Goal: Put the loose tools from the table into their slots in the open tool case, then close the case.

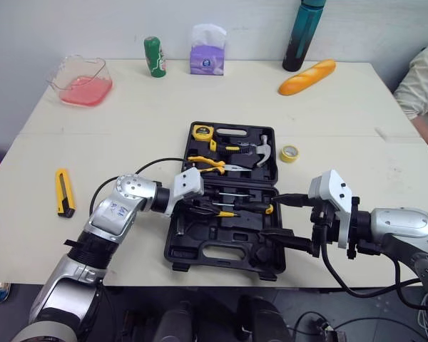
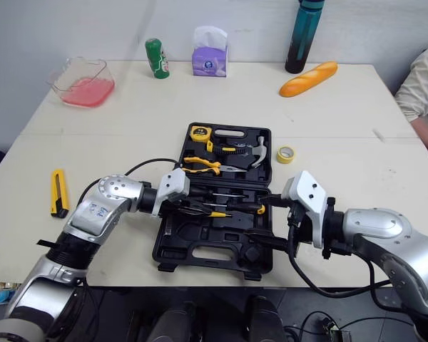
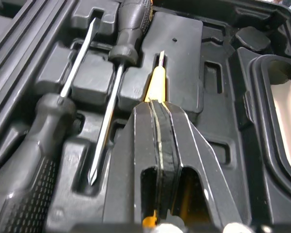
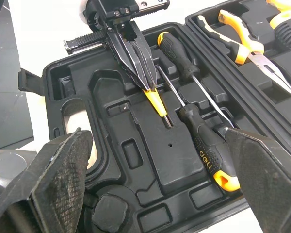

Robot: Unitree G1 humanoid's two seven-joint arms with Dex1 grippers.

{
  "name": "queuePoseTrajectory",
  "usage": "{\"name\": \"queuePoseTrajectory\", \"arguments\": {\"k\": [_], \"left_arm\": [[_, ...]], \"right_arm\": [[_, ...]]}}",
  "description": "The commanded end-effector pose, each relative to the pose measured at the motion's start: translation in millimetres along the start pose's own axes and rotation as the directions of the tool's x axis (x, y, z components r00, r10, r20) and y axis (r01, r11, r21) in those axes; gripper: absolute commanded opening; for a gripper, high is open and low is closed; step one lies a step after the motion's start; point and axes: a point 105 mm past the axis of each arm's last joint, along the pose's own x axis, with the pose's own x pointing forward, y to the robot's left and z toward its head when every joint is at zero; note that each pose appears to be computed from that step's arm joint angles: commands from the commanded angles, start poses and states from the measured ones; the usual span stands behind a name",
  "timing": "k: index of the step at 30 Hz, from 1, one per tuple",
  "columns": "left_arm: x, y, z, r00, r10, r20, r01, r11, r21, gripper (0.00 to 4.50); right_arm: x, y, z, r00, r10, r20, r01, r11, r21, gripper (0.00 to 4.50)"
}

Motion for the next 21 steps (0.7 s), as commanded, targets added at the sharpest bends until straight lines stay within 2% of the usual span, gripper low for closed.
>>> {"name": "queuePoseTrajectory", "arguments": {"k": [1,9,12,15,17,19,21], "left_arm": [[0.7,-5.5,-29.3,0.99,-0.004,-0.144,-0.001,0.999,-0.035,0.03],[-9.5,-2.0,-48.1,0.97,0.037,-0.241,-0.051,0.997,-0.052,0.03],[-11.2,-0.4,-45.1,0.974,0.051,-0.22,-0.064,0.997,-0.053,0.03],[-12.6,3.4,-25.7,0.991,0.082,-0.102,-0.088,0.995,-0.055,0.03],[-20.6,1.5,-4.5,0.994,0.098,0.046,-0.094,0.993,-0.067,0.7],[-38.4,1.8,10.6,0.968,0.177,0.176,-0.158,0.981,-0.115,1.46],[-60.8,4.5,11.5,0.92,0.316,0.234,-0.278,0.944,-0.179,2.57]], "right_arm": [[-2.0,0.7,4.0,1.0,-0.006,0.013,0.007,1.0,-0.024,4.5],[-1.9,0.3,1.8,1.0,-0.013,0.01,0.013,1.0,-0.018,4.5],[-2.0,-1.7,1.0,1.0,-0.018,0.009,0.018,1.0,-0.018,4.5],[-1.8,-6.5,1.3,0.999,-0.032,0.014,0.033,0.999,-0.024,4.5],[-1.4,-10.1,4.6,0.999,-0.041,0.031,0.042,0.998,-0.038,4.5],[-2.1,-18.1,13.1,0.995,-0.063,0.076,0.067,0.997,-0.049,4.5],[-4.2,-27.1,22.5,0.99,-0.074,0.122,0.08,0.996,-0.042,4.5]]}}
